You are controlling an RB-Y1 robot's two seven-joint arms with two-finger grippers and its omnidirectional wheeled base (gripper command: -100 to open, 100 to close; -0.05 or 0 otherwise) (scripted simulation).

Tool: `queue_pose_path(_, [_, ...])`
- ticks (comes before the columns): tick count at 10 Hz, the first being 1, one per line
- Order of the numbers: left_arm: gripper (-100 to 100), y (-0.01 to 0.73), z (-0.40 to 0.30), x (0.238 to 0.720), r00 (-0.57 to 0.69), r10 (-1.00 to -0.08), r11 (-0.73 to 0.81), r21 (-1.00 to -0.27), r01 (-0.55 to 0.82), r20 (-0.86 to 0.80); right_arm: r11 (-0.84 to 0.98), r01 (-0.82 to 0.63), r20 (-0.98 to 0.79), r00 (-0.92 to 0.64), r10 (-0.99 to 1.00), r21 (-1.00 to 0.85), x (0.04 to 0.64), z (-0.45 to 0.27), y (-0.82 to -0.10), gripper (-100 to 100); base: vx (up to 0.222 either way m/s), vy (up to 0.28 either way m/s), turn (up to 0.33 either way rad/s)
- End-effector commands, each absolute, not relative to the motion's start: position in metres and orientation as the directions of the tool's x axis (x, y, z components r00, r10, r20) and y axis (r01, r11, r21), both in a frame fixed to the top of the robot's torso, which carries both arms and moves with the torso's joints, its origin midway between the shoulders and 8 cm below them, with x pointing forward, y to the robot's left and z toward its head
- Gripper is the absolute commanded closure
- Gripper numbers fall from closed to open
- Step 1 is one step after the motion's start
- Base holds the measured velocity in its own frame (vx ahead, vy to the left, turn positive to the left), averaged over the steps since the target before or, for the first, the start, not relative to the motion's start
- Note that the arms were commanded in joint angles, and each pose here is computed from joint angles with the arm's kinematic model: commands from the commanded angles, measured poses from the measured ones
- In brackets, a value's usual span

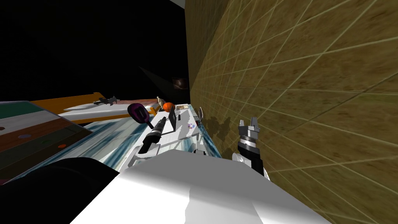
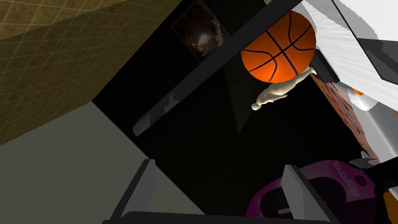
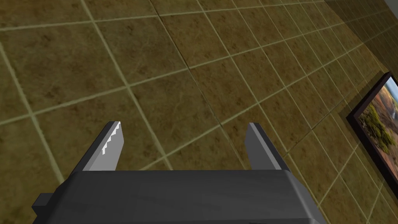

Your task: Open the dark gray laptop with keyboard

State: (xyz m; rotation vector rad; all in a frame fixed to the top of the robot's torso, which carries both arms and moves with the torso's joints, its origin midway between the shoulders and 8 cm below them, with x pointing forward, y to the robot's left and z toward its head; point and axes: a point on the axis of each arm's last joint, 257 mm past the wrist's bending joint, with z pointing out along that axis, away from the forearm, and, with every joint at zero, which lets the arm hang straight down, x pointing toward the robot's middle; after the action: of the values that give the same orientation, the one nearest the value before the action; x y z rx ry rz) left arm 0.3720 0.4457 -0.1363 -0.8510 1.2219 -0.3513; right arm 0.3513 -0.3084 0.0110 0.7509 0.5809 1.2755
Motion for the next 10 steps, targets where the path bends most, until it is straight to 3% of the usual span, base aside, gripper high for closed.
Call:
queue_pose_path(1, [-100,0.460,-0.150,0.366,0.327,-0.638,0.649,-0.716,-0.257,-0.697,0.117,-0.626,0.021,0.208,0.978,0.771,0.351,0.011,-0.308,0,0.105,-0.162,0.047])
queue_pose_path(4, [-100,0.476,-0.166,0.359,0.313,-0.617,0.642,-0.692,-0.330,-0.722,0.117,-0.626,0.021,0.208,0.978,0.771,0.351,0.011,-0.308,0,0.091,-0.166,0.039])
queue_pose_path(7, [-100,0.472,-0.159,0.359,0.319,-0.617,0.645,-0.695,-0.318,-0.719,0.117,-0.626,0.020,0.208,0.978,0.771,0.351,0.011,-0.308,0,0.056,-0.009,-0.013])
queue_pose_path(8, [100,0.472,-0.158,0.359,0.319,-0.617,0.645,-0.694,-0.319,-0.720,0.117,-0.626,0.020,0.208,0.978,0.771,0.351,0.011,-0.308,0,0.008,0.004,0.001])
queue_pose_path(10, [100,0.464,-0.161,0.368,0.350,-0.690,0.573,-0.773,-0.271,-0.634,0.117,-0.626,0.020,0.208,0.978,0.771,0.351,0.011,-0.308,0,-0.047,0.086,0.069])
